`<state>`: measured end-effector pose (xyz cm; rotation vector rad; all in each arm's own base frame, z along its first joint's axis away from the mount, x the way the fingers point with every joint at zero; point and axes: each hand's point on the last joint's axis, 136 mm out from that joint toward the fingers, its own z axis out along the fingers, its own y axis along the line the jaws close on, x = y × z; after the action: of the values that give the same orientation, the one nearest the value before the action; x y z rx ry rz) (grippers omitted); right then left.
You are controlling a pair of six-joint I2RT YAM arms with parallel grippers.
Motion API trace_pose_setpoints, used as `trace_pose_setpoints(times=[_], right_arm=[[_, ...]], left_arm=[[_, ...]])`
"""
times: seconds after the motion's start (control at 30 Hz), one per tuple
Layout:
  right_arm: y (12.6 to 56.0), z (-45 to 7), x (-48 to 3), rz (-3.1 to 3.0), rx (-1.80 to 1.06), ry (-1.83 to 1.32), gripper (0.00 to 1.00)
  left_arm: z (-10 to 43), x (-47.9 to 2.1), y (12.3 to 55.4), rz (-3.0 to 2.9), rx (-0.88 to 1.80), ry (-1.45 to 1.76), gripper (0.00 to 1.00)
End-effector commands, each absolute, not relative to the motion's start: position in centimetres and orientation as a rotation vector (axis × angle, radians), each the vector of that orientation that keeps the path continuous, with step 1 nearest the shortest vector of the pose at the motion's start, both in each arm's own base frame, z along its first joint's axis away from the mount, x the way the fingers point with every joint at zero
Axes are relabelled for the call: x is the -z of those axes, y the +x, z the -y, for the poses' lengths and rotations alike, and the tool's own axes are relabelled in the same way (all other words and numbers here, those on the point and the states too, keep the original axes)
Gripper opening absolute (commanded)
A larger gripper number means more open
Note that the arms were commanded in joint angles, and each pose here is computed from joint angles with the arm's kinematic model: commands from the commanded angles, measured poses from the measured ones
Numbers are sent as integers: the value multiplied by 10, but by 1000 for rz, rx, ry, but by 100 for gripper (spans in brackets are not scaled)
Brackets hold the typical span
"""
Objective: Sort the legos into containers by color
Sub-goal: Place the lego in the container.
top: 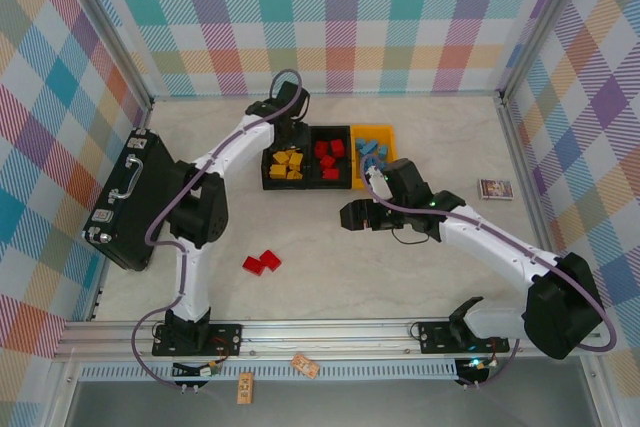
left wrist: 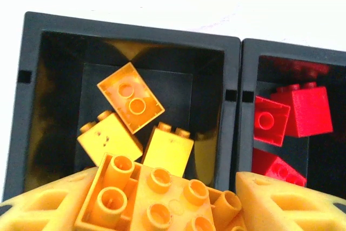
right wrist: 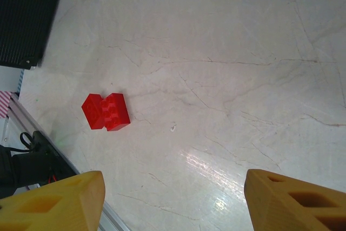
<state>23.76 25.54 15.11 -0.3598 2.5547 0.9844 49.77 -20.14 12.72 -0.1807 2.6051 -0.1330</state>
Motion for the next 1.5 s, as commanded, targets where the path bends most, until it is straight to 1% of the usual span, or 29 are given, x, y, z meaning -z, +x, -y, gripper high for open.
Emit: trace_pose_setpoints(times=[0.0,0.17,0.27,0.33,0.43,0.5,0.73,0.93,1.1,1.4,1.47], right_arm=[[248,-257,-163,-2520,-990,-337,69],[248,-256,-164,-2521,-987,-330,69],[248,-255,-164,-2520,-985,-328,69],[248,-255,-165,-2519,-983,-329,69],[249,-255,-165,-2519,-982,-329,69],[249,-256,-166,-2516,-984,-330,69],[249,-257,-168,-2512,-994,-332,69],[250,-258,-174,-2493,-998,-355,69],[247,-259,-172,-2506,-1004,-382,69],[235,-262,-167,-2532,-1034,-462,68],[232,-264,-168,-2529,-1053,-486,68]], left_arm=[[194,-131,519,-2552,138,-264,56],[192,-121,529,-2530,149,-323,57],[190,-115,533,-2523,165,-367,60],[190,-113,534,-2520,176,-381,63],[192,-112,535,-2521,196,-386,70],[193,-114,534,-2520,201,-385,74],[194,-133,524,-2506,241,-378,74],[197,-158,491,-2499,302,-343,75],[194,-167,448,-2531,309,-284,74],[176,-154,364,-2651,229,-165,72],[172,-148,346,-2685,214,-133,70]])
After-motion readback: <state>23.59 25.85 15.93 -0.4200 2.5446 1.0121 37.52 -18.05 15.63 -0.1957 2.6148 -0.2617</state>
